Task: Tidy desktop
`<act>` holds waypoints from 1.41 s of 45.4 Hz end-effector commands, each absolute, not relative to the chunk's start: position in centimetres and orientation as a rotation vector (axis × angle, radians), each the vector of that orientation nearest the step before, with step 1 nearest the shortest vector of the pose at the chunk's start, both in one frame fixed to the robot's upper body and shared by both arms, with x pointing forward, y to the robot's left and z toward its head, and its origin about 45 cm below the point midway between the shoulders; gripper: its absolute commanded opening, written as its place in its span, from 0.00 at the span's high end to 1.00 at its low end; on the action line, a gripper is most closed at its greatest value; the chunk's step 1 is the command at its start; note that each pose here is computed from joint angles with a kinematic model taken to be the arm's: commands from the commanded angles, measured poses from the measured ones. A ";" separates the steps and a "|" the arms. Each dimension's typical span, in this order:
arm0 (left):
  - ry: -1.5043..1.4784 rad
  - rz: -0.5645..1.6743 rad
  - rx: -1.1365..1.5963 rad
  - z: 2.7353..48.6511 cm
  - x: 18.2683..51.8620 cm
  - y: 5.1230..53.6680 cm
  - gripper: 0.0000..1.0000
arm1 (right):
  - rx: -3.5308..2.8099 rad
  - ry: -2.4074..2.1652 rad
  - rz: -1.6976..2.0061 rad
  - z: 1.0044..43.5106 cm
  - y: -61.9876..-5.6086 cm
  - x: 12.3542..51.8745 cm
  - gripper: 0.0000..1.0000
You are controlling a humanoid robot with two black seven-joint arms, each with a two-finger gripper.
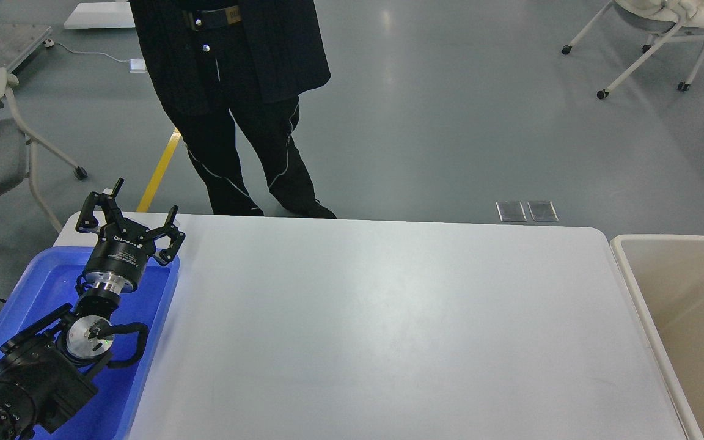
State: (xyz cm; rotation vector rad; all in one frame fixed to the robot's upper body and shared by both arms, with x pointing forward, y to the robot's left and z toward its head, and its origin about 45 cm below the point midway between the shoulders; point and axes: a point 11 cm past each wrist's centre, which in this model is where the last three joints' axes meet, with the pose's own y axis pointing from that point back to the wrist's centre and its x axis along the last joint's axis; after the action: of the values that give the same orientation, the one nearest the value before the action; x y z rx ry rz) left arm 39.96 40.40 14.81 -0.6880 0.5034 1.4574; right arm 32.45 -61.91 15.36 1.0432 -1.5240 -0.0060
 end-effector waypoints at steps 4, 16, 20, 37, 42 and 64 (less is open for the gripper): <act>0.503 1.458 -0.688 14.8 40.0 40.4 0.00 | 1.071 -1.770 0.128 25.2 -62.4 38.4 0.01; 0.503 1.457 -0.689 14.8 40.0 40.4 0.00 | 1.195 -2.079 0.204 34.7 -60.6 43.3 0.00; 0.503 1.458 -0.688 14.8 40.0 40.4 0.00 | 1.264 -2.166 0.198 36.8 -59.6 44.5 0.00; 0.503 1.458 -0.688 14.8 40.0 40.4 0.00 | 1.869 -2.638 -0.108 42.4 -56.6 46.5 0.00; 0.503 1.457 -0.689 14.8 40.0 40.4 0.00 | 1.988 -2.679 -0.158 43.3 -55.7 46.8 0.00; 0.503 1.458 -0.688 14.8 40.0 40.4 0.00 | 2.387 -2.608 -0.109 38.2 -50.8 46.1 0.00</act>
State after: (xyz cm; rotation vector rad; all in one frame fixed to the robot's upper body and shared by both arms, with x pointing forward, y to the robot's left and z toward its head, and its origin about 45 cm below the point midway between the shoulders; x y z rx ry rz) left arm 39.96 40.41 14.81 -0.6877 0.5033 1.4581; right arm 47.56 -51.33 41.15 2.2268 -2.5446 -0.1710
